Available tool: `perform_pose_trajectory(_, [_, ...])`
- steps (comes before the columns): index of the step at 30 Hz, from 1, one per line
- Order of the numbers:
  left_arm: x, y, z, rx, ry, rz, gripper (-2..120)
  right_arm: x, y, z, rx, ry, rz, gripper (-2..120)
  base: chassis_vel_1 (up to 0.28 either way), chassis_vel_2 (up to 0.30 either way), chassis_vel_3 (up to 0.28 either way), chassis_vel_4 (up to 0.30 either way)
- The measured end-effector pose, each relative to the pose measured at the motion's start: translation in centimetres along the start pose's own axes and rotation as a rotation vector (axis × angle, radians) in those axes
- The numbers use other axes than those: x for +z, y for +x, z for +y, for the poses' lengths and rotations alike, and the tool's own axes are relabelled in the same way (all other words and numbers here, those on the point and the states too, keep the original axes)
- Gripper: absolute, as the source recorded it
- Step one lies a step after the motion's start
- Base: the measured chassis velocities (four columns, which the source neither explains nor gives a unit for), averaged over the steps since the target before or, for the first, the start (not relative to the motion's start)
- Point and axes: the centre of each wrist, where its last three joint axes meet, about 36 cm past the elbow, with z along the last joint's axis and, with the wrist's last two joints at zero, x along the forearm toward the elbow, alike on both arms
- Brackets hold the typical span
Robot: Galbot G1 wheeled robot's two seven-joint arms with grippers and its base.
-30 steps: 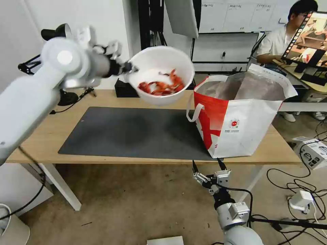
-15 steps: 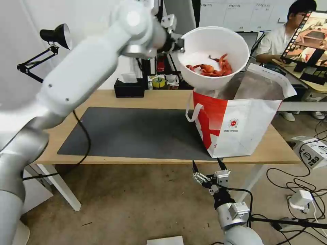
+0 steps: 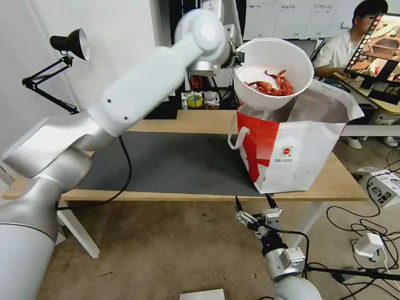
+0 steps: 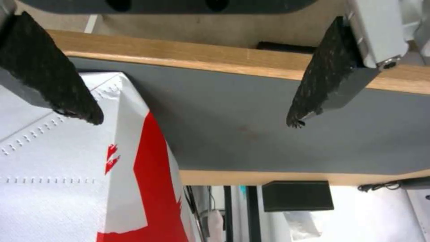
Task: Pick up the trash from the table and place it into the takeout bag.
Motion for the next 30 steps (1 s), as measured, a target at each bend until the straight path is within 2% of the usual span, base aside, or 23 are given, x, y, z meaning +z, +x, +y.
perform_pose_trajectory(1, [0.0,0.0,0.0,0.0,0.0,0.0,0,0.0,0.0,0.0,0.0,0.0,0.0,100,0.0,0.0,0.0,0.0])
perform_pose_trajectory(4, [1.8,-1.6,-1.0,-0.037,-0.004,-0.05,0,0.0,0.0,0.0,0.0,0.0,0.0,100,0.0,0.0,0.0,0.0])
perform_pose_trajectory(8, [3.2,-2.4,-1.2,-0.046,-0.01,-0.077,0,0.0,0.0,0.0,0.0,0.0,0.0,100,0.0,0.0,0.0,0.0])
perform_pose_trajectory(10, [5.1,-3.2,-1.4,-0.052,-0.019,-0.117,0,0.0,0.0,0.0,0.0,0.0,0.0,100,0.0,0.0,0.0,0.0])
perform_pose_trajectory(11, [5.1,-3.2,-1.4,-0.052,-0.019,-0.117,0,0.0,0.0,0.0,0.0,0.0,0.0,100,0.0,0.0,0.0,0.0])
perform_pose_trajectory(13, [6.4,-3.4,-1.5,-0.054,-0.028,-0.141,0,0.0,0.0,0.0,0.0,0.0,0.0,100,0.0,0.0,0.0,0.0])
perform_pose_trajectory(18, [7.3,-3.1,-1.6,-0.04,-0.048,-0.158,0,0.0,0.0,0.0,0.0,0.0,0.0,100,0.0,0.0,0.0,0.0])
perform_pose_trajectory(24, [9.0,-2.0,-1.7,0.018,-0.117,-0.171,0,0.0,0.0,0.0,0.0,0.0,0.0,100,0.0,0.0,0.0,0.0])
perform_pose_trajectory(30, [10.3,-1.8,-2.3,0.035,-0.157,-0.176,0,0.0,0.0,0.0,0.0,0.0,0.0,100,0.0,0.0,0.0,0.0])
